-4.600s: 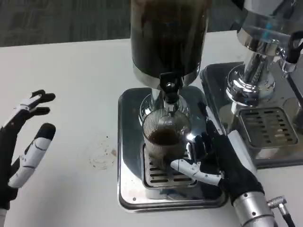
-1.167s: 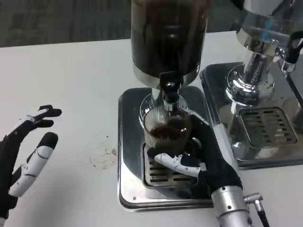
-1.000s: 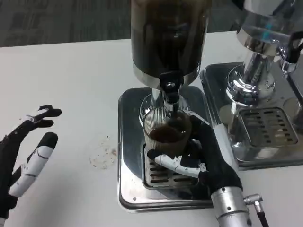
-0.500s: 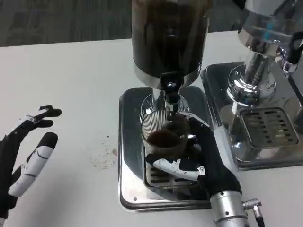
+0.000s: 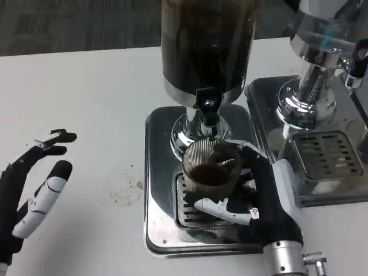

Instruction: Grasp the cup under the faucet to collect the drink, then remove the cup.

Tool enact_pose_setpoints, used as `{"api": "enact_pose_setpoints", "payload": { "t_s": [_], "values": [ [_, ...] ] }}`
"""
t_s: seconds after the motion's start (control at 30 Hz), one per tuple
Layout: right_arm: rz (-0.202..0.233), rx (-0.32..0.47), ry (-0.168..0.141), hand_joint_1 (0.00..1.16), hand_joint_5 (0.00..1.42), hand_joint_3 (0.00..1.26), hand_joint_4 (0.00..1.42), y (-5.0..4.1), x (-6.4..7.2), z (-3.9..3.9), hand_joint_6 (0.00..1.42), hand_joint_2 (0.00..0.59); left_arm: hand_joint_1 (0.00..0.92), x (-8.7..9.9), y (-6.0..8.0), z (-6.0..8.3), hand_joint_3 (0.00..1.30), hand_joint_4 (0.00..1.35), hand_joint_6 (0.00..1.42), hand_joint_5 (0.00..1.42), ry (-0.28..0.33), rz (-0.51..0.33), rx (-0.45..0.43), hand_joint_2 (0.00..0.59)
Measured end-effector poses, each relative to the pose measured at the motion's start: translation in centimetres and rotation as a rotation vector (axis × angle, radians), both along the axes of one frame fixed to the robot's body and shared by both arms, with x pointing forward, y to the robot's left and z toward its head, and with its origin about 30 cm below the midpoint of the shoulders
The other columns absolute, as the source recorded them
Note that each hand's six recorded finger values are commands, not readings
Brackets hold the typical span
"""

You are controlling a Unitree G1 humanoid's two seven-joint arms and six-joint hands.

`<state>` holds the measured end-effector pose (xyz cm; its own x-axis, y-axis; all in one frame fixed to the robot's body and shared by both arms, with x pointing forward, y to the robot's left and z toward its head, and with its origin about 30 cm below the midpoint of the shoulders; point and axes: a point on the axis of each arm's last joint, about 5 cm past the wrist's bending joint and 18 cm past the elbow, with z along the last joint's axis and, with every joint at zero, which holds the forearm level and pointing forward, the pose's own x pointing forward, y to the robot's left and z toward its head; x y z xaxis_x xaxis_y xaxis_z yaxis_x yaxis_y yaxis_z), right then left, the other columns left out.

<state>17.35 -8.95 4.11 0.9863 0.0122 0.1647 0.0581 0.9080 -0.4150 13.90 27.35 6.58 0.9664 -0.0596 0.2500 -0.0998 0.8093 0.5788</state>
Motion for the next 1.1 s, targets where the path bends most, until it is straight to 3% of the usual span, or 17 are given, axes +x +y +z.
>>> {"api": "enact_pose_setpoints", "payload": {
  "t_s": [0.13,0.3,0.53,0.77,1.1],
  "values": [
    [-0.016,0.001,-0.012,1.01,0.79,0.58,0.62,-0.24,-0.2,0.20,0.89,0.127,0.000,0.2,-0.1,-0.1,0.37,0.21,0.14,0.33,0.008,-0.005,-0.003,0.231],
    [-0.025,-0.010,-0.003,1.01,0.83,0.60,0.66,-0.38,-0.5,0.10,0.93,0.122,0.000,0.5,-0.3,-0.2,0.37,0.21,0.14,0.33,0.013,-0.022,-0.005,0.231],
    [-0.062,-0.002,-0.019,1.00,0.86,0.62,0.71,-1.03,-0.9,0.84,0.97,0.108,0.000,0.5,-0.4,-0.4,0.37,0.21,0.14,0.33,0.023,-0.025,-0.007,0.233],
    [-0.050,-0.012,0.019,1.00,0.88,0.63,0.73,-1.67,-1.5,1.23,0.99,0.100,0.000,0.4,-0.4,-0.4,0.36,0.20,0.13,0.31,0.027,-0.027,-0.008,0.232],
    [-0.028,-0.030,0.016,0.99,0.89,0.64,0.74,-2.65,-2.4,2.12,1.03,0.098,0.000,0.3,-0.5,-0.6,0.32,0.15,0.06,0.23,0.036,-0.031,-0.002,0.231]
  ]
}}
